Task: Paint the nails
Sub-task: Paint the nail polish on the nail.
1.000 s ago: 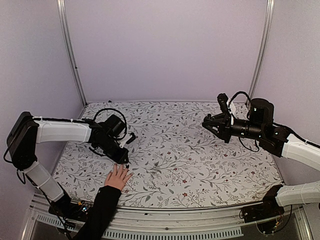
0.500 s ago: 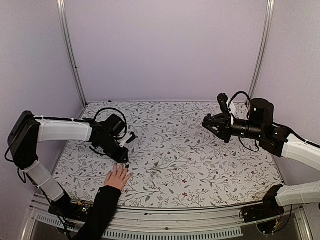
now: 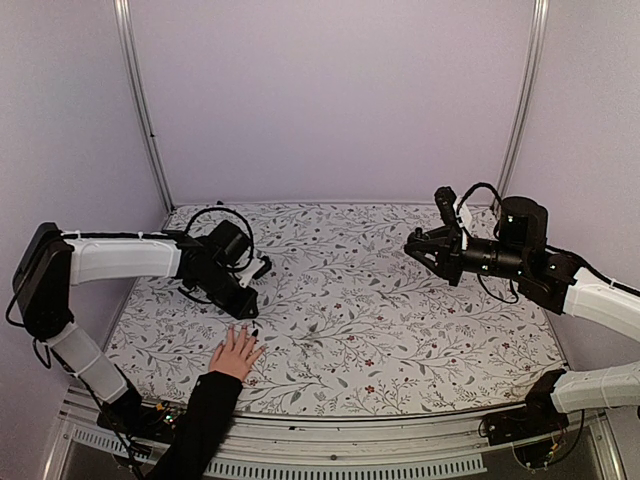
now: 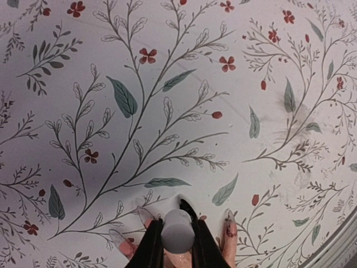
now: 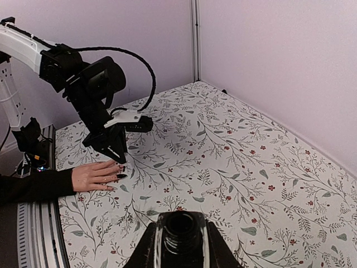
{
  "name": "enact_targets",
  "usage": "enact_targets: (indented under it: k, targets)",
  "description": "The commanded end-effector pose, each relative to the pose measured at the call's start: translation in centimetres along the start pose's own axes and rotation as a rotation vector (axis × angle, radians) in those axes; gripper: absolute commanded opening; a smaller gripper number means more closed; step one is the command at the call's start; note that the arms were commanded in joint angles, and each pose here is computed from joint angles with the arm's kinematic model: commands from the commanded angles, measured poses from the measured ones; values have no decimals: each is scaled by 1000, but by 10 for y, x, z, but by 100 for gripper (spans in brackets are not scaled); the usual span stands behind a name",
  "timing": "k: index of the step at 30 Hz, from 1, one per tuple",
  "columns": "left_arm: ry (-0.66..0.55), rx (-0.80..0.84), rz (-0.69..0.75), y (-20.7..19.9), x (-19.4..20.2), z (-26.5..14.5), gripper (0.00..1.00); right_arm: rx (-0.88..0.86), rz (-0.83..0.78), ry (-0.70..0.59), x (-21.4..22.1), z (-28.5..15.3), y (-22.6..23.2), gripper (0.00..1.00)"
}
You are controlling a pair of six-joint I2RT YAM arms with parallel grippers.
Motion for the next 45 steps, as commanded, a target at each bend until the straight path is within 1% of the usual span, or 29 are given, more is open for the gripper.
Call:
enact_targets:
  k: [1,12,25,45]
  targets:
    - [-35,9,3,0,-5,-17,0,10,-12,-27,-5,-4,-1,0]
    - [9,51,11,-3,5,-5,0,5,-10,-28,-5,-4,0,0]
    - [44,49,16,-2,7,6,0,11,-10,-23,-4,-3,-1,0]
    - [29,21,18,-1,0,12,0,19,-10,-21,-3,-4,-1,0]
Point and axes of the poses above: each gripper's point midway between its finger pads, its own z axis out along the fingers, its own y axis along the line the jaws close on, x = y × z, the point moved 9 cm from there along -z, back along the fingers, and after that the axes turned 12 degrees about -z, right-handed, at the moved point
